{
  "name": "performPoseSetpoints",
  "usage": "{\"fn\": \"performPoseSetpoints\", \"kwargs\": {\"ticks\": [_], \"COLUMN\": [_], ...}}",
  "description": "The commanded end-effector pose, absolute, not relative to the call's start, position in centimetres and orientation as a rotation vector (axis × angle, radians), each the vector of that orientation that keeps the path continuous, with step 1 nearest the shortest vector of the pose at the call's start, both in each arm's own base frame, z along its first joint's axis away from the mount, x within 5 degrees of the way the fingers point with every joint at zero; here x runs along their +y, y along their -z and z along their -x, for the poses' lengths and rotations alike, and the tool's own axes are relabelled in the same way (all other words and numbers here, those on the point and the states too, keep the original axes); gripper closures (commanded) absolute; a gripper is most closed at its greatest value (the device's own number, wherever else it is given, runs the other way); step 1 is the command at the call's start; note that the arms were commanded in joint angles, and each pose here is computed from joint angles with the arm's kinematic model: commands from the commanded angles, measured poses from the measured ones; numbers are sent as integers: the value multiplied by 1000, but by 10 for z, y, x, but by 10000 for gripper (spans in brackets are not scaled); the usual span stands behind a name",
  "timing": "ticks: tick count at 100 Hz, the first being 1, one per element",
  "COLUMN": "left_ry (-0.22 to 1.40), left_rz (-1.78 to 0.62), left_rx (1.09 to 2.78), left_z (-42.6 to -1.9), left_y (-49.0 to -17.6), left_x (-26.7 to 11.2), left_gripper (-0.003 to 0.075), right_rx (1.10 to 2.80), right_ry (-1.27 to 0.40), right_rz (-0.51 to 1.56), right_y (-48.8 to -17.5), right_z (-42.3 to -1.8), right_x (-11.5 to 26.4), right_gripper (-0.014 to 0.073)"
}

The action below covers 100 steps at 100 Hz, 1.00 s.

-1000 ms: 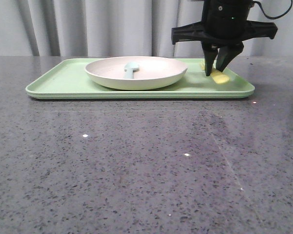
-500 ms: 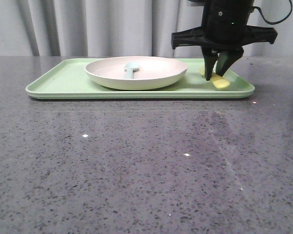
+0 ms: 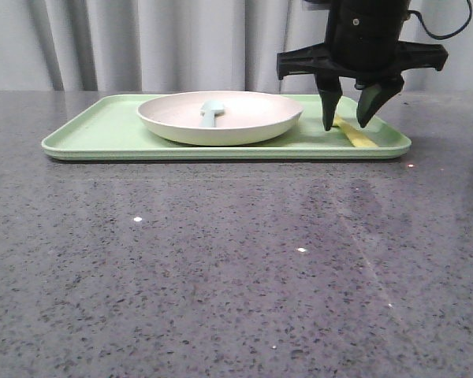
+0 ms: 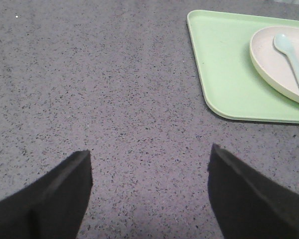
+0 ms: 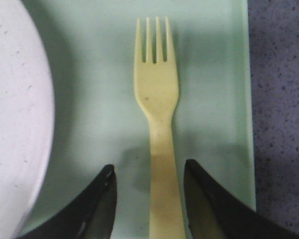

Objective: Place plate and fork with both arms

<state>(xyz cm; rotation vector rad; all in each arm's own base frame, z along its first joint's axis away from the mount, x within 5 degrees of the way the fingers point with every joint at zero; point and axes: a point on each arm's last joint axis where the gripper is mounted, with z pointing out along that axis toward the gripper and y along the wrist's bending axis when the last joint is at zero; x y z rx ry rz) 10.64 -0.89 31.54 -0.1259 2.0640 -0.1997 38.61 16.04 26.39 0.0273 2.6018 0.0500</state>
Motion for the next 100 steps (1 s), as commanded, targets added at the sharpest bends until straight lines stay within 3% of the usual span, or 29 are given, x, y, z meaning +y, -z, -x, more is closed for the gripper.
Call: {"fn": "performPoseSetpoints", "kwargs": {"ticks": [1,45,73,100], "left_ry": [212,212,212,212], "left_rz": [136,136,136,136], "left_rx": [1972,1972,1972,1972], "left_z": [-109,-109,-109,-109], "left_y": [-330,-330,-330,-330], "left_x": [-9,-9,-9,-9], "left_gripper": [239,239,239,239], "right_rx": [2459,2271,2216,2168], "right_ry": [-78,88,89,99], "right_rz": [14,51,13,-52], "right_y": [-307,-387,-391,-374], "right_z": [-380,-331,-266,-196], "right_x": [153,113,70,29], "right_gripper": [252,252,252,252]}}
